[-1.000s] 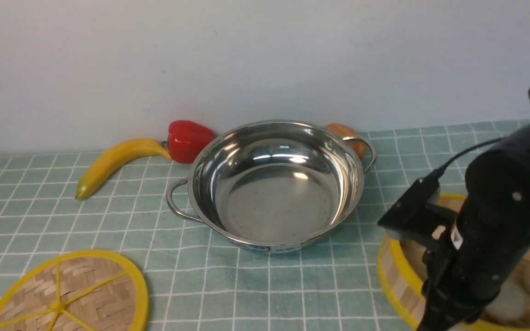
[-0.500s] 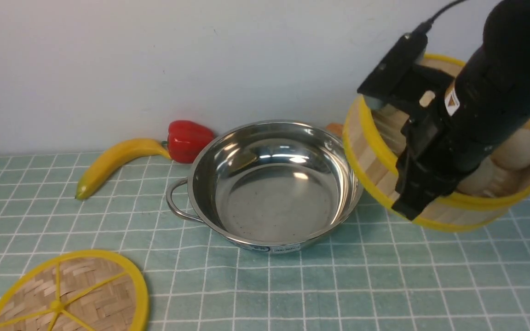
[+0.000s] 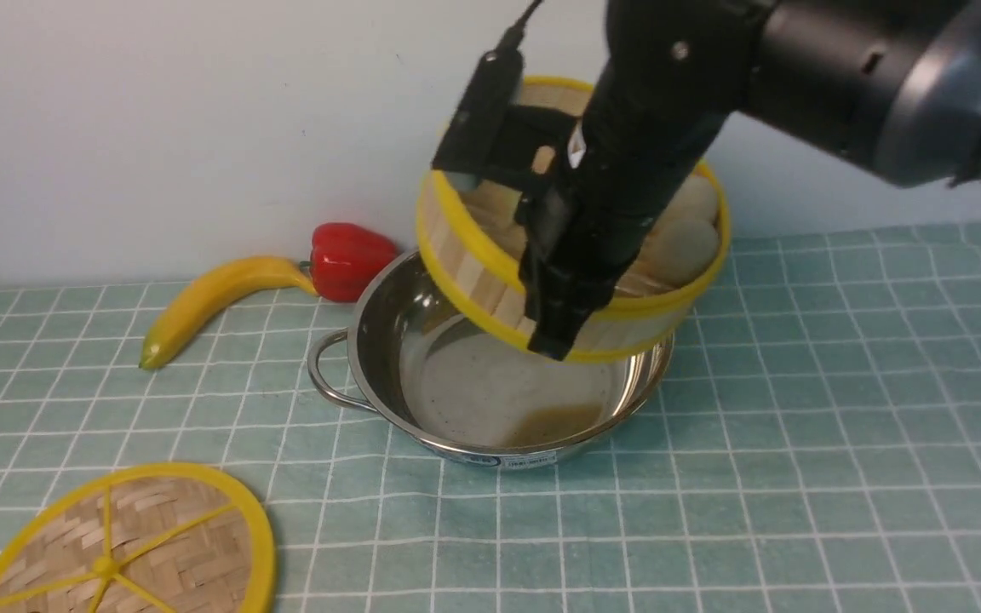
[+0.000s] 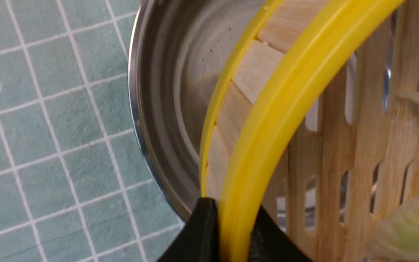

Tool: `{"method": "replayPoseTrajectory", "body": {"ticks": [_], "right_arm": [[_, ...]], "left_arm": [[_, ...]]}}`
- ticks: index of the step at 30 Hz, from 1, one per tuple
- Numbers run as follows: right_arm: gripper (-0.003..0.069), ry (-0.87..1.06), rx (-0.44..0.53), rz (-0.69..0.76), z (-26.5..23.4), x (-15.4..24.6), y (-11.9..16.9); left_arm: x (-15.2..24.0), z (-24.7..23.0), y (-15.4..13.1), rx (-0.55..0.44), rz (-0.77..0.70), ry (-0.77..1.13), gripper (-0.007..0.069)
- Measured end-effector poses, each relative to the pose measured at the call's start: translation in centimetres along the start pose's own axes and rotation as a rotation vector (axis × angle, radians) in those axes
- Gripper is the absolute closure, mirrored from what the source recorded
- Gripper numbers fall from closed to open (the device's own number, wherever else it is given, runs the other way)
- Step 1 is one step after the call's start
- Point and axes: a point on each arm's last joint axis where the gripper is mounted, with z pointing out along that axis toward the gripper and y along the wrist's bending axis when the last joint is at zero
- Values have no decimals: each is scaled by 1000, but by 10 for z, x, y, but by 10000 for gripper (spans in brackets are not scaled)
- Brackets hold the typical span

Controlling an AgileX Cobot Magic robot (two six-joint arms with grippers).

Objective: Place the steamer in the pot on the blue tablecloth, and put the lid on the steamer.
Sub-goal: 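Place the bamboo steamer basket of food into the steel pot with the right gripper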

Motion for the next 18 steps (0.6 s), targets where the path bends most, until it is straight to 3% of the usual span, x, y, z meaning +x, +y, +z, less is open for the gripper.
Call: {"method": "replayPoseTrajectory", "body": {"ticks": [8, 18], "right_arm": [[571, 101, 52, -181, 58, -24, 21], [571, 160, 40, -208, 84, -21, 23]], "left_arm": [[0, 0, 0, 0, 0, 0, 382], [0, 0, 0, 0, 0, 0, 382]]}}
